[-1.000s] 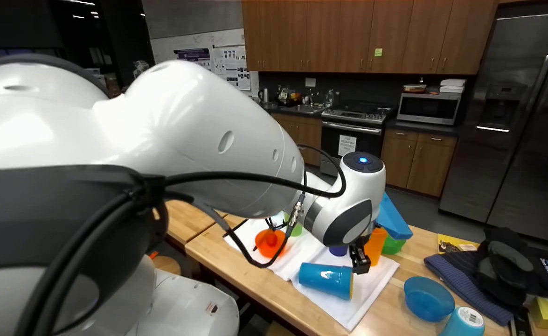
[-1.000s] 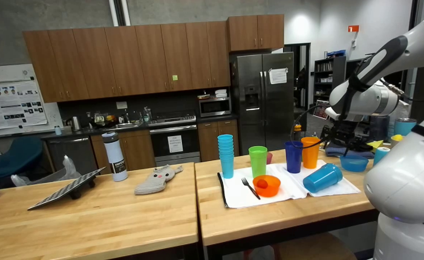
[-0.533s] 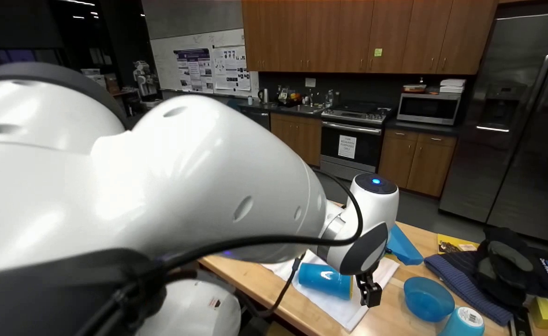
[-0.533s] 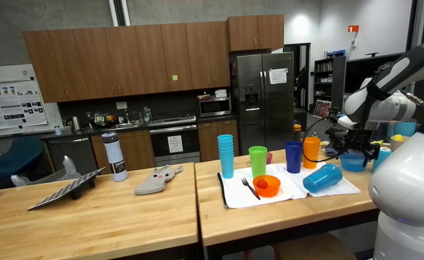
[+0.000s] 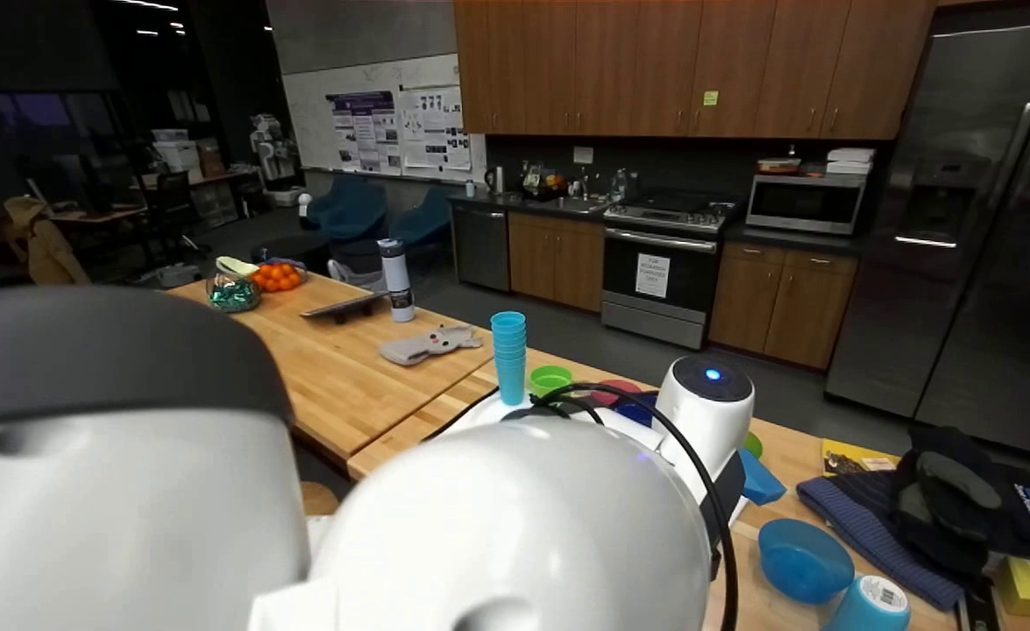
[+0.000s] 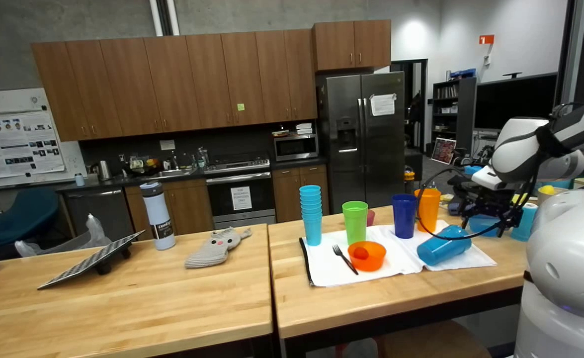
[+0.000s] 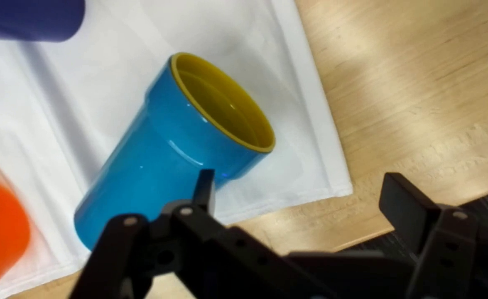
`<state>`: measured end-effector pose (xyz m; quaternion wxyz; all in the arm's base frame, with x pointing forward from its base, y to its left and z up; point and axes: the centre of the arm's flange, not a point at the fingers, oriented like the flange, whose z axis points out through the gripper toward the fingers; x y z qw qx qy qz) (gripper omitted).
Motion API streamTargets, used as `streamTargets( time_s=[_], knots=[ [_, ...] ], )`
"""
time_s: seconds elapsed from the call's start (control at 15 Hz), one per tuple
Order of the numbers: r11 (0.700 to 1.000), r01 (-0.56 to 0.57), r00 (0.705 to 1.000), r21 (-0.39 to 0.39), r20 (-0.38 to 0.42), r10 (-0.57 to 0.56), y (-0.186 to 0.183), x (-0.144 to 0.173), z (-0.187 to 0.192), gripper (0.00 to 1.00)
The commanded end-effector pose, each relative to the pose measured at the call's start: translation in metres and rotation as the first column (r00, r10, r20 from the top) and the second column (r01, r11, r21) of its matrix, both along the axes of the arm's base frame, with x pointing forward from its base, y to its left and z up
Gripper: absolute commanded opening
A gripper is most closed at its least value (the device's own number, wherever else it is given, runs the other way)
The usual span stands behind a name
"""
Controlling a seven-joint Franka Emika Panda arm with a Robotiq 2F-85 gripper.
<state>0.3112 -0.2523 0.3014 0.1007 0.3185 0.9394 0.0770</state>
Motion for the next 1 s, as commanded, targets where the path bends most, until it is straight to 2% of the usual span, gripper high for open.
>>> streamTargets(
  time_s=[0.0,0.07,0.13,0.27,0.67,0.93],
  knots=[
    [0.998,-0.046,0.995,0.053,0.091,0.041,-0.009,0.021,0.0,1.0],
    [0.997,-0.049,0.993,0.057,0.108,0.043,-0.009,0.024,-0.003,1.0],
    [0.999,-0.029,0.998,0.044,0.056,0.026,0.001,0.014,-0.002,1.0],
    [0.998,-0.034,0.998,0.051,0.058,0.031,0.002,0.016,-0.004,1.0],
    [0.998,-0.031,0.998,0.051,0.055,0.028,-0.006,0.011,-0.007,1.0],
    [0.996,-0.078,0.996,0.039,0.034,0.077,-0.015,0.006,-0.015,1.0]
  ],
)
